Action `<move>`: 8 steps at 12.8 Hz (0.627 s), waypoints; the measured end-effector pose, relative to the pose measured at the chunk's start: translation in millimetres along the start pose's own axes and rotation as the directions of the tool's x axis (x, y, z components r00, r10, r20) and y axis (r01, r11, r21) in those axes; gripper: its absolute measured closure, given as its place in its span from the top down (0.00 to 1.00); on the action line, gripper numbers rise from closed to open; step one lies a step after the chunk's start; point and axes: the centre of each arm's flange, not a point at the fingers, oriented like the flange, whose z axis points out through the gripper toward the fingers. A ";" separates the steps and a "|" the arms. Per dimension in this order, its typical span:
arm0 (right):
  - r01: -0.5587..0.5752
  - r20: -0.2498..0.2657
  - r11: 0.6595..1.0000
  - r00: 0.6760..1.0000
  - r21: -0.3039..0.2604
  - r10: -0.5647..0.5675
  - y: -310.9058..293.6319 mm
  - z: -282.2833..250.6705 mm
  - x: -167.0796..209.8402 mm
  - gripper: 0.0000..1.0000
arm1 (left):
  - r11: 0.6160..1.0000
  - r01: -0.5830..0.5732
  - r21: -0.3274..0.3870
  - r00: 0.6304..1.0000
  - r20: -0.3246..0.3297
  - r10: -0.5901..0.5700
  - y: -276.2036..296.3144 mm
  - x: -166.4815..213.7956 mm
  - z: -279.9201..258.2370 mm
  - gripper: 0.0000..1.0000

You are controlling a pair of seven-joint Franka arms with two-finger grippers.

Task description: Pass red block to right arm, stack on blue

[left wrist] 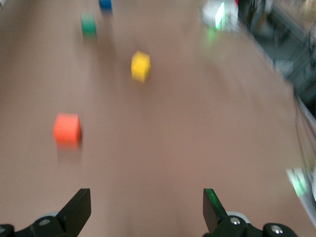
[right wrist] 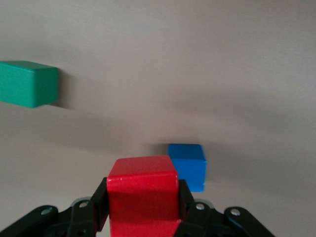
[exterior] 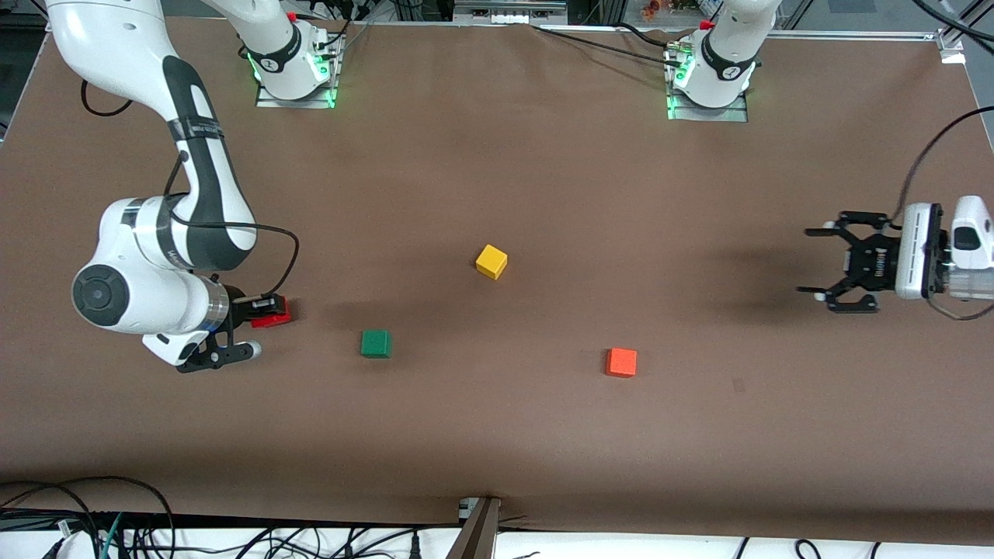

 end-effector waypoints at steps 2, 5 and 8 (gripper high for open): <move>0.010 -0.013 0.999 1.000 -0.036 -0.011 4.1 13.7 -1.6 0.57 | 0.998 0.051 0.021 0.973 0.225 -0.054 12.6 -52.9 -36.0 1.00; 0.011 -0.039 0.999 0.999 -0.050 -0.013 6.7 29.2 -4.5 0.57 | 0.989 0.049 0.143 0.860 0.498 -0.114 24.8 -76.4 -113.1 1.00; 0.029 -0.037 0.996 0.999 -0.089 -0.032 10.1 37.5 -9.9 0.57 | 0.967 -0.011 0.255 0.797 0.586 -0.145 34.0 -47.0 -171.9 1.00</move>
